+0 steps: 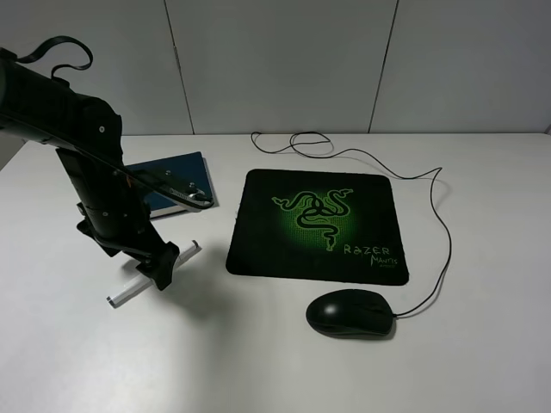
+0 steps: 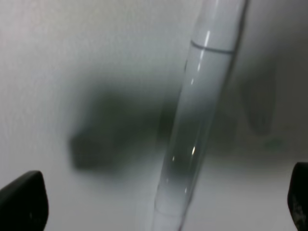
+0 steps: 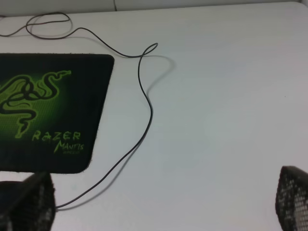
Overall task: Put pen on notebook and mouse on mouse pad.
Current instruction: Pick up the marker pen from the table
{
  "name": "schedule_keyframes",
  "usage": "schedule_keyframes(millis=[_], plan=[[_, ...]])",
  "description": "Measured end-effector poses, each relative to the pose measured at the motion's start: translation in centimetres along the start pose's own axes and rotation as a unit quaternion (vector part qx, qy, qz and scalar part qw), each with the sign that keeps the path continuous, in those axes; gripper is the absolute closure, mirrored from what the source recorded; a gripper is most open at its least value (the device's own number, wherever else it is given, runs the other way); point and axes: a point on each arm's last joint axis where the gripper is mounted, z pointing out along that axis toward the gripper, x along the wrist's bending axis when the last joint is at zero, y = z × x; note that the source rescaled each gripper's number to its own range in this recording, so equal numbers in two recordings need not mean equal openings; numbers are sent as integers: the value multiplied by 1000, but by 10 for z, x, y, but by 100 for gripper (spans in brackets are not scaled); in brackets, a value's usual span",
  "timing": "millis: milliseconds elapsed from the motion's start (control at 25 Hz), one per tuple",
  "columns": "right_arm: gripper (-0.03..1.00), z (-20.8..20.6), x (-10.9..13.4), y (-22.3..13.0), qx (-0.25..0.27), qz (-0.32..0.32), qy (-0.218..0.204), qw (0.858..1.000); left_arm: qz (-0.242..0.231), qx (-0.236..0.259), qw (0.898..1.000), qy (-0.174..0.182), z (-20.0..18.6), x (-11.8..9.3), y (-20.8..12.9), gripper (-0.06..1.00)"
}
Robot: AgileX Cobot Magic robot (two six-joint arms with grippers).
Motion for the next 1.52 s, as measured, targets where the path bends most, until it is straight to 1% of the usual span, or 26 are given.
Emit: schedule_keyframes(millis=[160,400,640,920,1160,1280,1520], plan=[[-3,0,0,0,0,0,0,1000,7,1,1000,0,7,-1,2,-5],[-3,0,0,0,0,0,0,1000,36,-24,999,16,8,-9,10,-5],[-3,0,0,0,0,0,0,1000,40,-26,999,17,14,-10,12,-5],[-3,0,0,0,0,0,0,1000,42,-51,998,21,15,-11,17,-5],[-3,0,0,0,0,0,0,1000,42,-57,997,22,15,-11,19,-4],[-3,0,0,0,0,0,0,1000,42,-62,997,23,15,-11,20,0],[-3,0,0,0,0,0,0,1000,41,-55,997,20,18,-11,17,17]])
